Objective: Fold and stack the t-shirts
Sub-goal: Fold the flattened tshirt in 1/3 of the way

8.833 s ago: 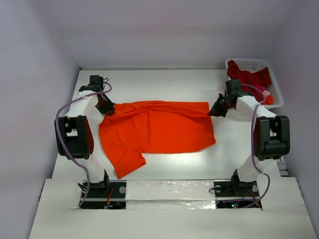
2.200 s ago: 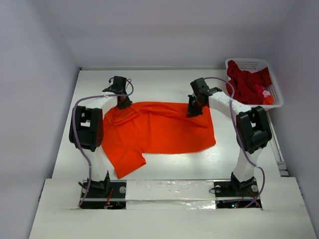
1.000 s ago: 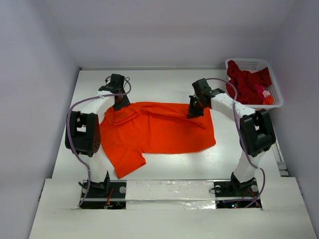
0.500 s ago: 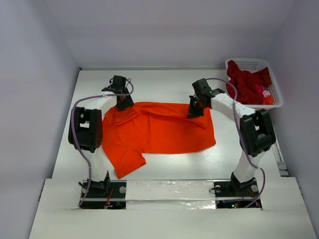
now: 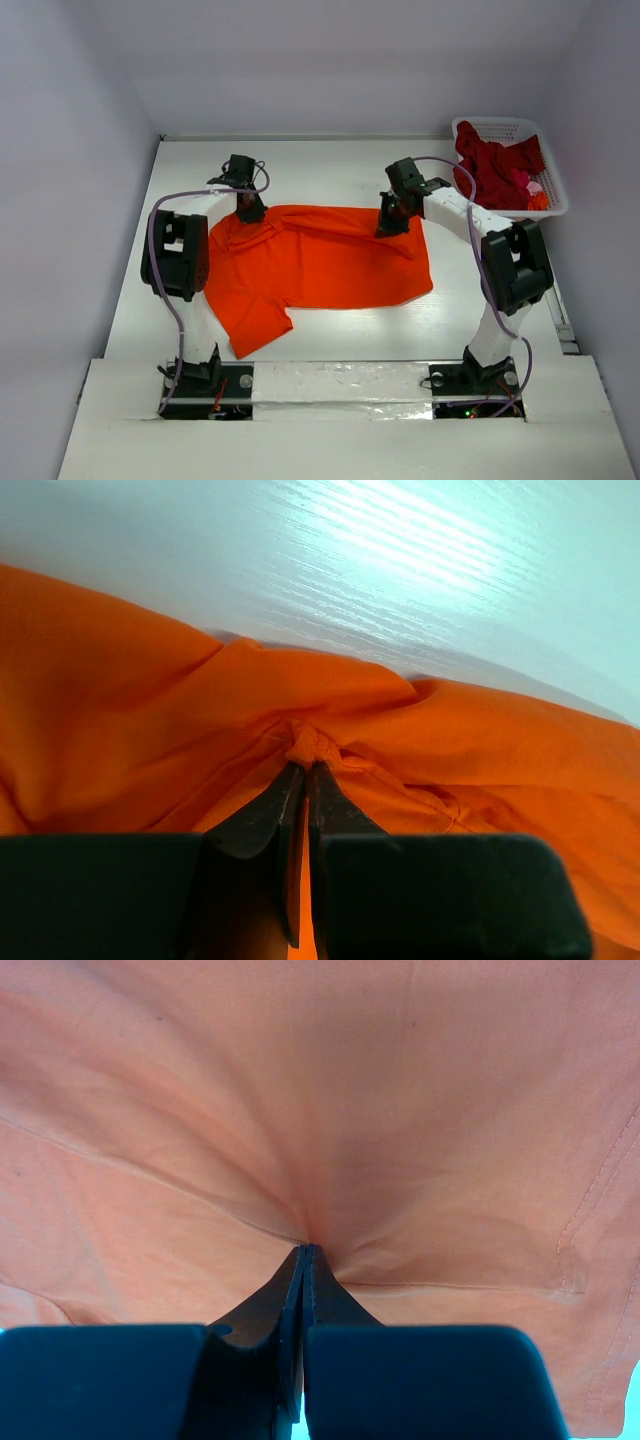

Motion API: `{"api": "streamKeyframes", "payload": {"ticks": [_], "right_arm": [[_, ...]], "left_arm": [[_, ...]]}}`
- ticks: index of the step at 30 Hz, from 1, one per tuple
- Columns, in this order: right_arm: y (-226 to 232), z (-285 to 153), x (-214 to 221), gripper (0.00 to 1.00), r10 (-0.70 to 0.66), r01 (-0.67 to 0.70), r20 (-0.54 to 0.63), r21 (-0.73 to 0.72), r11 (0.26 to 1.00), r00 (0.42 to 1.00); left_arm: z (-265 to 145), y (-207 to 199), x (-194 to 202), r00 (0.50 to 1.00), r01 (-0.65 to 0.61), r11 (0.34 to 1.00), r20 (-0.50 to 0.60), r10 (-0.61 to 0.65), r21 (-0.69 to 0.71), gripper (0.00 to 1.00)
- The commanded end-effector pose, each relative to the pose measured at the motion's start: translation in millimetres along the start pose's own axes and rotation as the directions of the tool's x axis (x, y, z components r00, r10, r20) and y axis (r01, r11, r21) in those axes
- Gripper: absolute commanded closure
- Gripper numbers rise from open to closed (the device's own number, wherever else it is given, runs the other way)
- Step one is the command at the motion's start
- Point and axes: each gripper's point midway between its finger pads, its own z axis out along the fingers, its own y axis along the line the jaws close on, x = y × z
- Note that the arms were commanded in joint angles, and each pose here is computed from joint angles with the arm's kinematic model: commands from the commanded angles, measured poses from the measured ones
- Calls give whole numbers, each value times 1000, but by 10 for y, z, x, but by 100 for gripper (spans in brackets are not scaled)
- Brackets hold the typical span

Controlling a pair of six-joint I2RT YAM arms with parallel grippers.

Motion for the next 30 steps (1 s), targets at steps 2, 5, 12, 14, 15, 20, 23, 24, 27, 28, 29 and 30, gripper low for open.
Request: {"api": "streamKeyframes", "payload": {"ticks": [2,5,12,14,15,20,23,24,27,28,29,30], "right_arm": [[92,-168,-97,100,-18,18,51,-16,1000,999],[94,-165,-94,100,-15,15,50,-18,1000,999],[116,-240,-65,100,-7,8,53,-34,999,999],[136,-287,-58,100,-4,7,53,-44,999,999],[153,-301,-48,100,-6,9,49,-54,999,999],[147,-363,-3,100,-18,20,39,-58,998,999],[116,-364,45,100,-23,24,29,-52,998,999],[111,-369,72,100,-24,26,23,-56,998,999],[104,-376,120,100,-28,29,10,-62,998,1000],[93,-377,146,100,-28,29,6,-63,998,1000],[94,-378,158,100,-30,30,2,-66,997,1000],[99,-380,180,100,-30,29,-4,-73,997,1000]], "left_arm": [[-88,-84,-192,999,11,1000,44,-12,23,100],[-158,-83,-225,999,13,1000,48,-14,14,100],[-580,-31,-291,998,-1,1000,63,2,-15,100],[-673,-14,-288,998,-1,1000,65,2,-19,100],[-753,4,-278,998,-2,1000,64,4,-24,100],[-865,120,-150,999,1,999,46,2,-50,100],[-865,186,-58,999,-4,998,33,6,-61,100],[-866,195,-21,1000,-5,998,23,6,-59,100],[-873,266,102,1000,-11,998,-4,10,-69,100],[-856,312,171,1000,-14,997,-19,13,-79,100],[-856,329,206,1000,-15,997,-26,13,-79,100],[-864,349,242,999,-14,996,-35,11,-83,100]]}}
